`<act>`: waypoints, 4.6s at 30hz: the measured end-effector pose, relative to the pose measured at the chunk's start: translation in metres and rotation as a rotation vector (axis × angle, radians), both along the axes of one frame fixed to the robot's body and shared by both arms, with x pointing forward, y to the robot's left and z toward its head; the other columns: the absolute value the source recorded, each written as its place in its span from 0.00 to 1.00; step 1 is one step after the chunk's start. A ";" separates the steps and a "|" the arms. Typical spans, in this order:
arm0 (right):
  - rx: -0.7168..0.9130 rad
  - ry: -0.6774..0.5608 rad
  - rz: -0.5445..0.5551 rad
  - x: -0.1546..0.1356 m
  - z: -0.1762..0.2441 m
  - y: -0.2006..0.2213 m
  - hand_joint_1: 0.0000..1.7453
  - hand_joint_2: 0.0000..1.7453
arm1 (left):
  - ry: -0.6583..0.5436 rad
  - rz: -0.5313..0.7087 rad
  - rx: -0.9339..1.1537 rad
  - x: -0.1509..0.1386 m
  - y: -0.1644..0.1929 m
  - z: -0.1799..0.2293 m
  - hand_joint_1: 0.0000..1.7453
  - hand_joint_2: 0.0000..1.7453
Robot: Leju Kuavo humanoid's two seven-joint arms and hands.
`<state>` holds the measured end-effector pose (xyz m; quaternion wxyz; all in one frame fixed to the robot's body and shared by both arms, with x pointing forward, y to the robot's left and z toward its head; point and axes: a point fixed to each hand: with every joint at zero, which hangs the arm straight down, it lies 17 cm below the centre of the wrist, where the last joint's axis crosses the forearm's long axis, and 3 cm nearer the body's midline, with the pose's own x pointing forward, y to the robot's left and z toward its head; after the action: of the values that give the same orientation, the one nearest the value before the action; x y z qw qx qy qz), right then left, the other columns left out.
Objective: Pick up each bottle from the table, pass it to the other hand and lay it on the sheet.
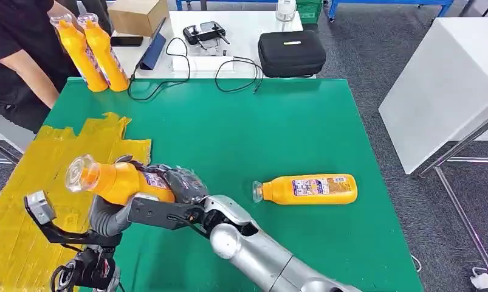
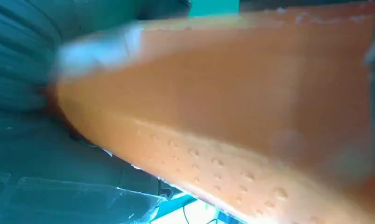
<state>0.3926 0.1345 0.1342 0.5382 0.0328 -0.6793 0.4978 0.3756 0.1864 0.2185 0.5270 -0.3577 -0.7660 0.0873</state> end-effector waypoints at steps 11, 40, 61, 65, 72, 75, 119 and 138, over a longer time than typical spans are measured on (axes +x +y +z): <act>0.001 -0.024 -0.012 0.005 0.007 -0.010 0.00 0.00 | -0.021 0.010 0.000 -0.003 0.001 0.003 1.00 1.00; 0.311 -0.241 -0.284 -0.017 0.069 -0.164 0.00 0.00 | -0.444 1.177 1.953 0.054 0.155 -0.001 1.00 1.00; 0.326 -0.247 -0.325 -0.012 0.071 -0.204 0.00 0.00 | -0.344 0.464 2.191 0.057 0.165 -0.184 1.00 1.00; 0.329 -0.241 -0.323 -0.012 0.071 -0.204 0.00 0.00 | -0.331 0.425 2.138 0.054 0.162 -0.190 0.00 0.00; 0.329 -0.233 -0.319 -0.011 0.070 -0.206 0.00 0.00 | -0.303 0.386 2.053 0.051 0.160 -0.192 0.00 0.00; 0.300 -0.247 -0.332 -0.009 0.067 -0.210 0.00 0.00 | -0.287 0.365 2.013 0.045 0.157 -0.195 0.00 0.00; -0.625 -0.293 -0.644 0.000 -0.046 -0.447 0.00 1.00 | -0.177 0.615 0.421 -0.014 0.157 0.018 0.00 0.00; -0.752 -0.197 -0.628 0.053 -0.078 -0.467 0.00 1.00 | -0.193 0.590 0.380 -0.008 0.148 0.027 0.00 0.00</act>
<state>0.4456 -0.3325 0.0565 0.5699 -0.4167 -0.4775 0.5230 0.3672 0.3339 0.2457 0.4615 -0.0234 -0.8850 0.0573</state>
